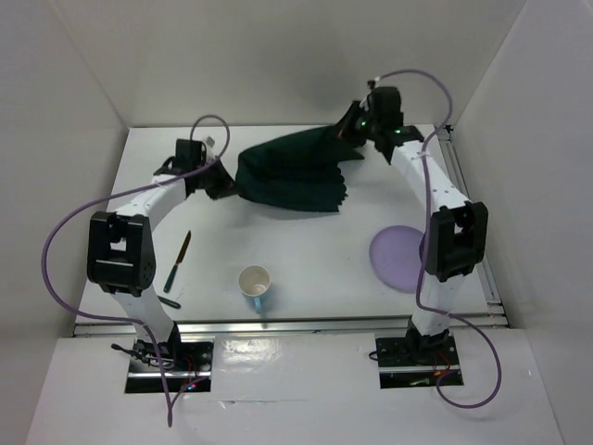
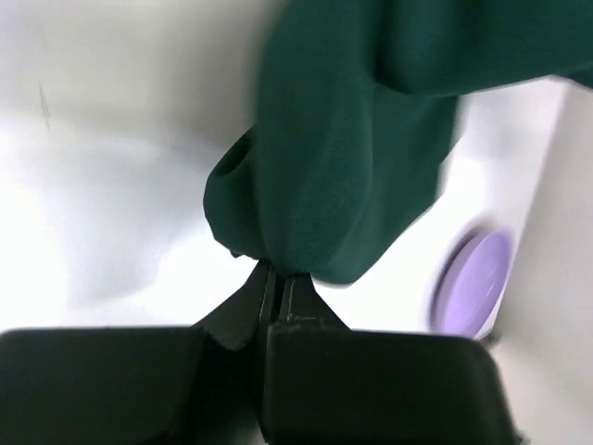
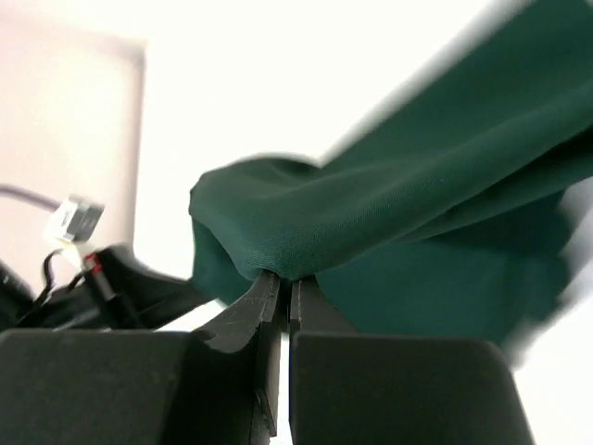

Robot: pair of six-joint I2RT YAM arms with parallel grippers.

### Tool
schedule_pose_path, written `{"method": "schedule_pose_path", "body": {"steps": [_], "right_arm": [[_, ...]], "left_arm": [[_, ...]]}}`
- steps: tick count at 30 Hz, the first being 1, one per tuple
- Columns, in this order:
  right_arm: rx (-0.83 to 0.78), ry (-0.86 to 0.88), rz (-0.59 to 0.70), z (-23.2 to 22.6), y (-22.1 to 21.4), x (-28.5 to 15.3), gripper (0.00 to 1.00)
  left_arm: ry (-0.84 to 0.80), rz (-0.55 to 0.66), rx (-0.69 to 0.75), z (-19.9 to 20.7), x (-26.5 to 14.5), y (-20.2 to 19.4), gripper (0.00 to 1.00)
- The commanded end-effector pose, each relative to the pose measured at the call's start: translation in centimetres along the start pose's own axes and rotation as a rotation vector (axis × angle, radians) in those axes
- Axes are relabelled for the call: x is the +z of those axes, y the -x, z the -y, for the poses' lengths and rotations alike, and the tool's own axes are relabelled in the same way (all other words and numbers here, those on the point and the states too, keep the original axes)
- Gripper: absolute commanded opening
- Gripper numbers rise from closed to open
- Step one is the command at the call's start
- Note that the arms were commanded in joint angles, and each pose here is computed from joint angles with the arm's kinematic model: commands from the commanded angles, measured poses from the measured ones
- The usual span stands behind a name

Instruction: Set the dinner table for one person

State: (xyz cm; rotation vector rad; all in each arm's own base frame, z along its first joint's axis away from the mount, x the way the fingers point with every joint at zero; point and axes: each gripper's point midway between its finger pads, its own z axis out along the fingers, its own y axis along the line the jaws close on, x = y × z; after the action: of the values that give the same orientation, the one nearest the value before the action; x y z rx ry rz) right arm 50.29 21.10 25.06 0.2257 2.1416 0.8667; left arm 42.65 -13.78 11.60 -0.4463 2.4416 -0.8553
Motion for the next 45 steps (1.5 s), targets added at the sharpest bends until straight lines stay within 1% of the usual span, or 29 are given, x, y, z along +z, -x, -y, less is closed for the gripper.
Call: {"method": "schedule_pose_path", "body": {"steps": [1, 2, 4, 7, 8, 10, 11, 12, 13, 14, 15, 16, 18, 19, 20, 21, 23, 24, 25, 26, 27, 29, 31, 32, 33, 36, 41, 43, 45], "right_arm": [[-0.124, 0.069, 0.119, -2.8, 5.8, -5.1, 0.00], [-0.136, 0.072, 0.126, -2.7, 5.8, -6.3, 0.00], [-0.169, 0.086, 0.165, -2.4, 6.0, -8.5, 0.00], [-0.204, 0.101, 0.136, -0.3, 1.9, -12.2, 0.00], [-0.206, 0.083, 0.107, 1.1, -1.1, -13.2, 0.00], [-0.217, 0.077, 0.062, 2.8, -4.6, -13.9, 0.00], [-0.208, 0.068, 0.017, 4.6, -8.0, -14.4, 0.00], [-0.191, 0.049, -0.002, 5.8, -9.5, -14.6, 0.00], [-0.178, 0.038, -0.024, 6.7, -10.9, -14.7, 0.00], [-0.169, 0.029, -0.041, 7.4, -12.0, -14.8, 0.06], [-0.142, -0.005, -0.084, 8.7, -13.8, -14.9, 0.28], [-0.127, -0.023, -0.090, 9.0, -14.0, -14.9, 0.38], [-0.110, -0.050, -0.116, 9.4, -14.2, -14.8, 0.60], [-0.114, -0.055, -0.105, 9.2, -13.7, -14.9, 0.75], [-0.111, -0.058, -0.111, 9.2, -13.5, -14.7, 0.81], [-0.095, -0.077, -0.109, 9.1, -12.8, -14.6, 0.82], [-0.063, -0.119, -0.106, 9.3, -12.1, -14.4, 0.82], [-0.004, -0.141, -0.137, 9.6, -12.6, -14.3, 0.79], [0.014, -0.143, -0.136, 9.3, -12.5, -14.4, 0.76], [0.041, -0.150, -0.144, 9.3, -12.7, -14.5, 0.72], [0.098, -0.159, -0.148, 9.2, -12.9, -14.6, 0.62], [0.171, -0.155, -0.197, 9.5, -15.2, -15.0, 0.56], [0.269, -0.160, -0.238, 9.8, -17.7, -15.8, 0.58], [0.298, -0.156, -0.250, 9.8, -18.4, -16.1, 0.63], [0.358, -0.181, -0.271, 10.2, -20.0, -16.8, 0.72], [0.464, -0.214, -0.286, 10.9, -22.7, -18.1, 0.83], [0.606, -0.219, -0.299, 11.3, -25.8, -19.3, 0.89], [0.671, -0.191, -0.294, 11.0, -26.1, -19.0, 0.90], [0.732, -0.162, -0.340, 10.9, -27.6, -18.9, 0.92]], "left_arm": [[-0.033, 0.173, 0.075, 3.9, -3.9, 6.8, 0.00], [-0.051, 0.216, 0.095, 5.2, -5.3, 7.7, 0.00], [-0.026, 0.264, 0.121, 5.3, -7.2, 8.6, 0.00], [-0.014, 0.329, 0.159, 5.6, -10.3, 8.3, 0.00], [0.008, 0.296, 0.142, 4.0, -9.8, 6.4, 0.00], [0.035, 0.274, 0.137, 2.3, -10.0, 4.1, 0.00], [0.049, 0.254, 0.137, 0.7, -9.9, 1.7, 0.00], [0.060, 0.237, 0.129, -0.3, -9.7, 0.5, 0.05], [0.074, 0.215, 0.119, -1.2, -9.4, -0.7, 0.18], [0.086, 0.195, 0.109, -2.0, -9.0, -1.5, 0.47], [0.119, 0.176, 0.094, -2.9, -8.9, -2.2, 0.59], [0.173, 0.130, 0.067, -4.3, -8.5, -3.2, 0.72], [0.245, 0.145, 0.058, -5.0, -8.7, -2.1, 0.85], [0.271, 0.139, 0.061, -5.2, -9.2, -2.1, 0.85], [0.318, 0.152, 0.057, -5.8, -9.3, -1.5, 0.85], [0.325, 0.190, 0.059, -5.1, -10.2, 0.0, 0.85], [0.384, 0.168, 0.045, -5.8, -10.5, 0.2, 0.83], [0.425, 0.206, 0.028, -5.7, -11.2, 1.4, 0.81], [0.451, 0.198, 0.023, -6.1, -11.4, 1.4, 0.77], [0.468, 0.183, -0.001, -6.5, -11.4, 1.3, 0.68], [0.502, 0.154, -0.023, -7.1, -11.6, 0.7, 0.64], [0.518, 0.106, -0.055, -7.8, -11.2, 0.0, 0.61], [0.480, 0.019, -0.110, -8.6, -10.2, -2.3, 0.67], [0.455, -0.005, -0.117, -8.5, -9.7, -3.0, 0.69], [0.450, -0.040, -0.142, -9.2, -8.9, -4.2, 0.73], [0.495, -0.122, -0.207, -11.2, -7.6, -6.7, 0.81], [0.481, -0.205, -0.317, -12.5, -6.8, -10.6, 0.86], [0.423, -0.201, -0.326, -12.1, -5.8, -10.8, 0.88], [0.410, -0.202, -0.338, -12.2, -5.2, -10.7, 0.89]]}}
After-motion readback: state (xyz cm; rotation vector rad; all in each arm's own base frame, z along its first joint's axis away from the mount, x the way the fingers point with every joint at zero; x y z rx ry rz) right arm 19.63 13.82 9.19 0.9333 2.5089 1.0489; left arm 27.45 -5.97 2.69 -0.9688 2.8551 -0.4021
